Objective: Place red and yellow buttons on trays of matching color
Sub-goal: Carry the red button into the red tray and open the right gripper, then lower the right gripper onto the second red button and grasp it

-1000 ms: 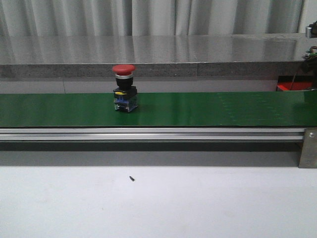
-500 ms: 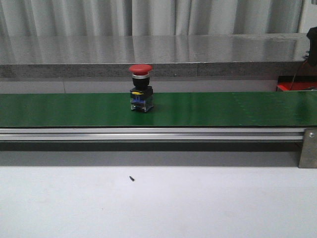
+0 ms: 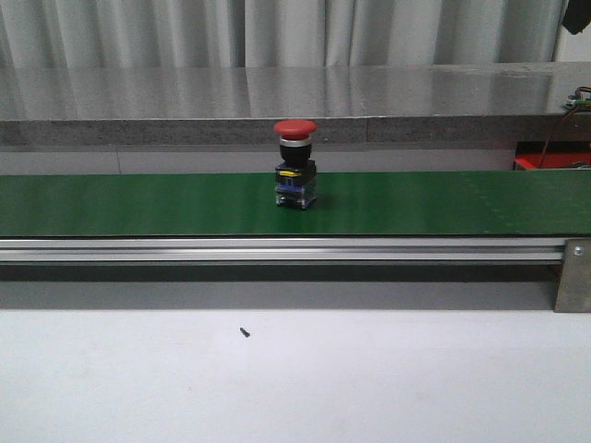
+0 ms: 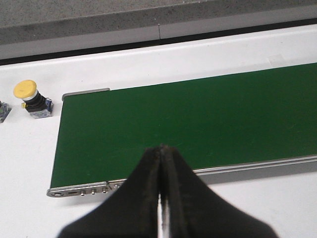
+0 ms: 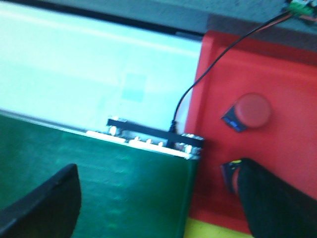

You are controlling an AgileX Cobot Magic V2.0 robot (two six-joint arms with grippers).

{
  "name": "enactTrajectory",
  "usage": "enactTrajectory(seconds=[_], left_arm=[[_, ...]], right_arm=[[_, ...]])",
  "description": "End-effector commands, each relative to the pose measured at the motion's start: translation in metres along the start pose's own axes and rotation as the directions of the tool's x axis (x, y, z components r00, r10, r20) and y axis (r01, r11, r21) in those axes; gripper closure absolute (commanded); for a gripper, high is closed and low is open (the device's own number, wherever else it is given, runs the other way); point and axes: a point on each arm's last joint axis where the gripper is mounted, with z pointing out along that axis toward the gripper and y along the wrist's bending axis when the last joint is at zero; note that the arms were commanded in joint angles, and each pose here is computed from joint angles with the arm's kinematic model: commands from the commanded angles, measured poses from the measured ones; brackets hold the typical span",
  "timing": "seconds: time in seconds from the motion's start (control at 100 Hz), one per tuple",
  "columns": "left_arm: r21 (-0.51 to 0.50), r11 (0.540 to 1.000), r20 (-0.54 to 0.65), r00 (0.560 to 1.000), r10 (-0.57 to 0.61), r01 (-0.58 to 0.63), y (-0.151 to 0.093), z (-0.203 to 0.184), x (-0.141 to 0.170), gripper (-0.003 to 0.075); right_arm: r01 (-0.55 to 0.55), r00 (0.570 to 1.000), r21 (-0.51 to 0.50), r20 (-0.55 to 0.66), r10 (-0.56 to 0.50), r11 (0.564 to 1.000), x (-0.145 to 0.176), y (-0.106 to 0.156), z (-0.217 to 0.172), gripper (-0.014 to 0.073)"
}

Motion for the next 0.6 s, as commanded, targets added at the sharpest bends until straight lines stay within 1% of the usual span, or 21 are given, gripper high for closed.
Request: enactTrajectory(seconds=[0.0,0.14,0.31,0.45,0.59], left_arm=[[-0.013,1.000,0.100,0.995,-0.009,0.011,0.000,-0.007,-0.014,0.0740],[-0.012,1.000,0.100,0.995,-0.011,0.012,0.000,-0.007,-0.014,0.0740],[-0.012,1.000,0.100,0.995,-0.011,0.012,0.000,-0.007,-0.014,0.0740],[-0.012,1.000,0.100,0.995,-0.011,0.012,0.000,-0.007,-0.014,0.0740],[-0.012,1.000,0.100,0.995,-0.011,0.012,0.000,-0.007,-0.014,0.0740]], right_arm=[[0.029,0.997,-0.016,0.072,-0.028,0.999,0.004,0.020,-0.032,-0.0038],[0.064,0.996,-0.043,0.069,-0.061,0.997,0.020,0.045,-0.030,-0.0038],[0.126,0.991,-0.093,0.051,-0.122,0.988,0.038,0.080,-0.019,-0.0038],[0.186,0.982,-0.137,0.045,-0.181,0.973,0.044,0.110,-0.007,-0.0038],[0.245,0.969,-0.172,0.069,-0.236,0.954,0.045,0.137,0.001,-0.0038]])
